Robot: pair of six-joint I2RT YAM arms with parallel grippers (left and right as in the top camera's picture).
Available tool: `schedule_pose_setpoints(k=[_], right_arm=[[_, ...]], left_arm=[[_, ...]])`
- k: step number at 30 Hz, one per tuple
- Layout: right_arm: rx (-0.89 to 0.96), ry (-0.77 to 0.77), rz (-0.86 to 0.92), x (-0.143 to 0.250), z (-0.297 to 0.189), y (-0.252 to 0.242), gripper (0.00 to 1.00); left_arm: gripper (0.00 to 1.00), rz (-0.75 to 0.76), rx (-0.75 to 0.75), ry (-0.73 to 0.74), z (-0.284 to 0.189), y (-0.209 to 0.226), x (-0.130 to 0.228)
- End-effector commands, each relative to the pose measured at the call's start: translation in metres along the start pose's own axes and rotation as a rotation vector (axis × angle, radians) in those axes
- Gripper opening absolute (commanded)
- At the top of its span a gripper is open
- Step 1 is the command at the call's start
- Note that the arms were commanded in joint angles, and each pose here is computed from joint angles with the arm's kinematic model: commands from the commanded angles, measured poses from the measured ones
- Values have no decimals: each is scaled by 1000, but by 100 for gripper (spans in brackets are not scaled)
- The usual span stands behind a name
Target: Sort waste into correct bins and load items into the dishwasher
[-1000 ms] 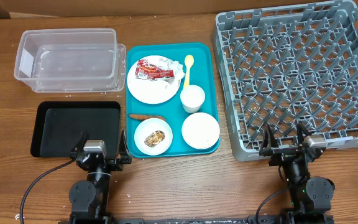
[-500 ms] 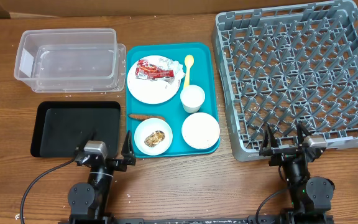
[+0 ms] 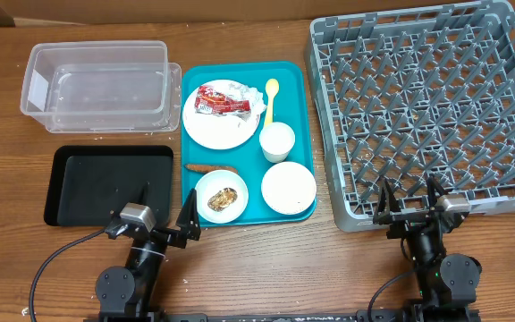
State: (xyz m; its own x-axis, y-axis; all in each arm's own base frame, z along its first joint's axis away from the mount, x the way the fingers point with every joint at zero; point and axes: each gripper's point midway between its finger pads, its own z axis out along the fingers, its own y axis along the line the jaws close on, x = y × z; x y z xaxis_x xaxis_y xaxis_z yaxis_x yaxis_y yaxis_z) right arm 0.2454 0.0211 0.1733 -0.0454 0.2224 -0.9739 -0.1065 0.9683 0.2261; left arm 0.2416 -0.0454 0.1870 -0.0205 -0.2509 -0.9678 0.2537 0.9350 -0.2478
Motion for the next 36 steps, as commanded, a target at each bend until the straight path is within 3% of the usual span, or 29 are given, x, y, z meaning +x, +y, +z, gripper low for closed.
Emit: schedule_pose_setpoints(k=[1,7,14,19,23,27,36], right_arm=[[1,-4,-1,2,0,-1,100],[1,-5,-1,1,0,-1,100],[1,-5,-1,1,0,-1,100],[1,-5,-1,1,0,-1,100],[1,-5,-1,1,0,-1,100],[1,-5,-1,1,0,-1,100],[1,-5,-1,1,0,-1,100]], left_arm=[[100,-14,67,8,-1,-11,2],[100,20,156,-82,-4,-29,-23],[100,31,74,-68,-8,-31,-74],[100,57,67,116,10,-43,-110],[100,71,248,272,37,-76,-132],[100,69,381,325,66,-94,-146],[100,-17,120,680,142,-51,-132]])
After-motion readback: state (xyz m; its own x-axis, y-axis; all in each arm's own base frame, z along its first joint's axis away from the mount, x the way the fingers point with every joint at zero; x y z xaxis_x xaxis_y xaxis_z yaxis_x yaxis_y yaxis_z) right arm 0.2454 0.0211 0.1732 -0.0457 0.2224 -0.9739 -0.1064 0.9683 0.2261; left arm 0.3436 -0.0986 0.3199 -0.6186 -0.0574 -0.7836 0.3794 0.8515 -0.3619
